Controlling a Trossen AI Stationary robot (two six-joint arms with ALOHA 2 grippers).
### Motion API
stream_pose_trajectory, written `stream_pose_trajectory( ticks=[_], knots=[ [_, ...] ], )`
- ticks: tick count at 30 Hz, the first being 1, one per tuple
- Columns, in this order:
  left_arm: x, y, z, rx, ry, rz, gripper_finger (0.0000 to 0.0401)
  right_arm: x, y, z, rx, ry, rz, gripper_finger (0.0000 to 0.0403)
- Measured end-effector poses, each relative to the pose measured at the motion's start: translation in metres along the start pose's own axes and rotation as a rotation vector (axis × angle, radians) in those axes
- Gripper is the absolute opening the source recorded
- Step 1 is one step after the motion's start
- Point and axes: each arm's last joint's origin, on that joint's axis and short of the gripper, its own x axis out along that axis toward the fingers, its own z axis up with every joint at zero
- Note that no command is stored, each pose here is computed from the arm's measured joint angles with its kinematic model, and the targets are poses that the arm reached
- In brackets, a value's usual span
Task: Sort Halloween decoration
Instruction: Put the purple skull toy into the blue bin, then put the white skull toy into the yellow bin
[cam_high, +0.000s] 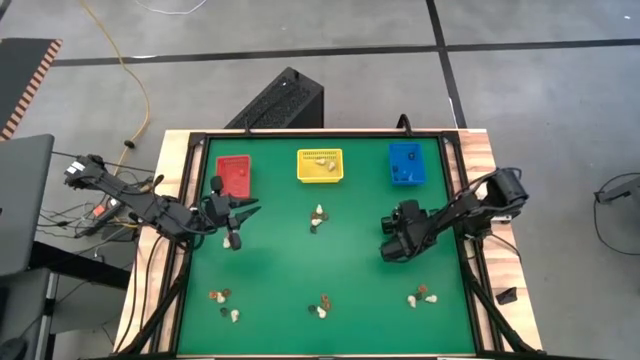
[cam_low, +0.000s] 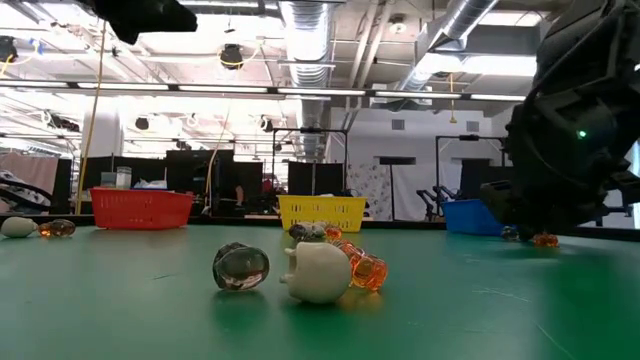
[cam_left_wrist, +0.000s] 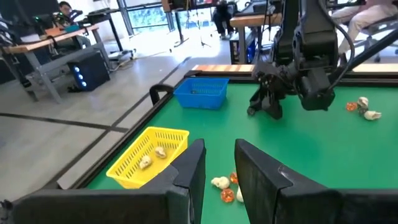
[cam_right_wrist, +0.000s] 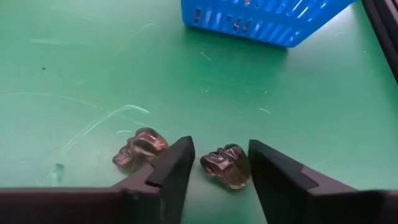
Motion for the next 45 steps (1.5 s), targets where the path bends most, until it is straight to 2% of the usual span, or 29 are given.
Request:
stream_pose_trajectory(
  ticks=[7, 11, 18, 23, 27, 32, 38, 45],
  knots=[
    [-0.001, 0.001, -0.001, 0.006, 0.004, 0.000, 0.0077, -0.010, -0.003, -0.005, 0.017, 0.007, 0.046, 0.0115],
    [-0.001, 0.001, -0.001, 0.006, 0.004, 0.000, 0.0077, -0.022, -0.003, 0.004, 0.028, 0.026, 0.073, 0.0108],
    [-0.001, 0.001, -0.001, 0.006, 0.004, 0.000, 0.0077, -0.046, -0.015, 0.051, -0.001, -0.057, 0.113, 0.0112],
    [-0.001, 0.001, -0.001, 0.006, 0.004, 0.001, 0.0077, -0.039, -0.027, 0.091, -0.022, -0.076, 0.086, 0.0111],
    [-0.001, 0.001, -0.001, 0.007, 0.004, 0.001, 0.0077, -0.025, -0.027, 0.118, -0.053, -0.071, 0.084, 0.0115],
    [-0.001, 0.001, -0.001, 0.021, 0.004, 0.001, 0.0077, -0.001, -0.027, 0.141, -0.087, 0.006, 0.076, 0.0125],
    [-0.001, 0.001, -0.002, 0.030, 0.012, 0.001, 0.0077, 0.020, -0.036, 0.154, -0.090, 0.063, -0.001, 0.0162],
    [-0.001, 0.001, -0.003, 0.040, 0.020, 0.003, 0.0077, 0.018, -0.036, 0.156, -0.107, 0.085, 0.028, 0.0218]
  ],
)
